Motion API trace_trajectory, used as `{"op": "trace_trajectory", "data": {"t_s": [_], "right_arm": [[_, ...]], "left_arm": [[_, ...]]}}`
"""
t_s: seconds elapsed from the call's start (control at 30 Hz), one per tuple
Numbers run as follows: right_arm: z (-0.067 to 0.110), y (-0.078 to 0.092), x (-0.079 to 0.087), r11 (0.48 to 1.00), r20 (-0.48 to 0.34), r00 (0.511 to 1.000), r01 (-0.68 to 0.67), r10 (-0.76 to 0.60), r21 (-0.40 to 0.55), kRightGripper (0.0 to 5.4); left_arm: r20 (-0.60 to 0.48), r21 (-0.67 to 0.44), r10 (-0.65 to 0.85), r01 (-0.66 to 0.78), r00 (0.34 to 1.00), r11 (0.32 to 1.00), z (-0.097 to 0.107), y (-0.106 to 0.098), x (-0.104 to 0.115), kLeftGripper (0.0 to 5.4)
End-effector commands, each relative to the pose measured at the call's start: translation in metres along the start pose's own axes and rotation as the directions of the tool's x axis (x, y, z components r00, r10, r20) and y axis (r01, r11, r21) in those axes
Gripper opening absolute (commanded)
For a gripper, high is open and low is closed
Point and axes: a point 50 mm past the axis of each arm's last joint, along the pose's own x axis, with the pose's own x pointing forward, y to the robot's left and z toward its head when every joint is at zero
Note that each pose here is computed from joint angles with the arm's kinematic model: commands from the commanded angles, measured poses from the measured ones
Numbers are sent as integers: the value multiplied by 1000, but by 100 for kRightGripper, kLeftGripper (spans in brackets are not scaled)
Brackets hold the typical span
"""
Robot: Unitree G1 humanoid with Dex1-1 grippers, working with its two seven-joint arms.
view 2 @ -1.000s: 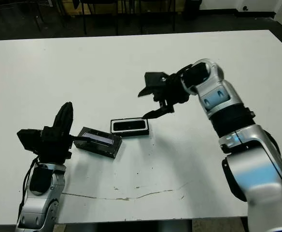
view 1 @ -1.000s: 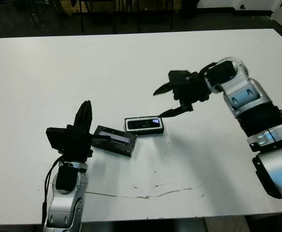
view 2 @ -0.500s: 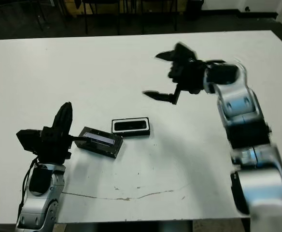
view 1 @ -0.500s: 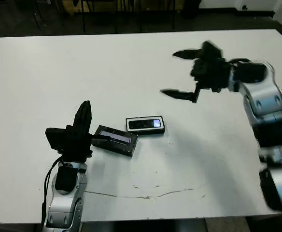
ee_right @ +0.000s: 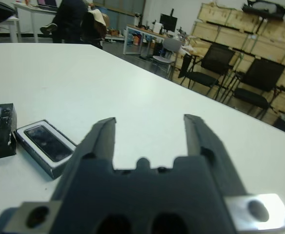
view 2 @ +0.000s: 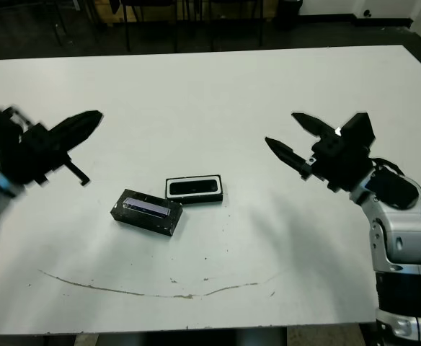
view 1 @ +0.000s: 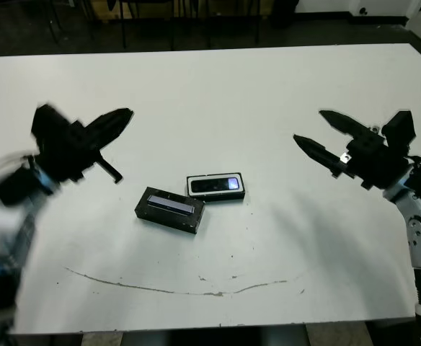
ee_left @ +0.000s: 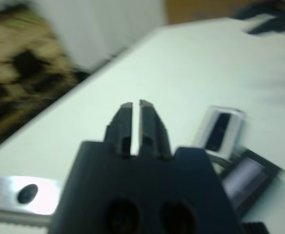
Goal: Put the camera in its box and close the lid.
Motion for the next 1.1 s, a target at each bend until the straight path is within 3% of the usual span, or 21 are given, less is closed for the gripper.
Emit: {"op": "trace_trajectory", "data": {"t_s": [0.03, 0.2, 0.37, 0.53, 0.7, 0.83, 0.97, 1.1], "right_arm": [[-8, 0, -8, 999, -45, 999, 27, -26, 23, 176], [-8, 0, -8, 998, -57, 998, 42, -39, 39, 87], [-8, 0, -9, 998, -72, 996, 51, -48, 40, 0], [-5, 1, -8, 998, -88, 995, 54, -51, 41, 0], [-4, 3, -7, 998, -89, 995, 54, -51, 32, 0], [-5, 4, -7, 998, -104, 993, 52, -49, 23, 0], [-5, 5, -7, 998, -109, 993, 54, -52, 22, 0], [-6, 5, -7, 999, -113, 992, 50, -48, 13, 0]], "left_arm": [[-125, -104, -298, 286, 946, 953, -5, 21, 5, 81], [-192, -114, -434, 420, 880, 901, -10, 26, 22, 172], [-265, -101, -455, 445, 850, 890, -20, 26, 37, 265], [-363, -79, -455, 460, 813, 885, -32, 22, 49, 359], [-389, -106, -440, 435, 809, 894, -47, 16, 59, 454], [-441, -144, -354, 324, 825, 935, -58, 16, 64, 431], [-464, -121, -249, 218, 850, 969, -68, 16, 66, 355], [-442, -108, -233, 206, 866, 972, -70, 14, 67, 277]]}}
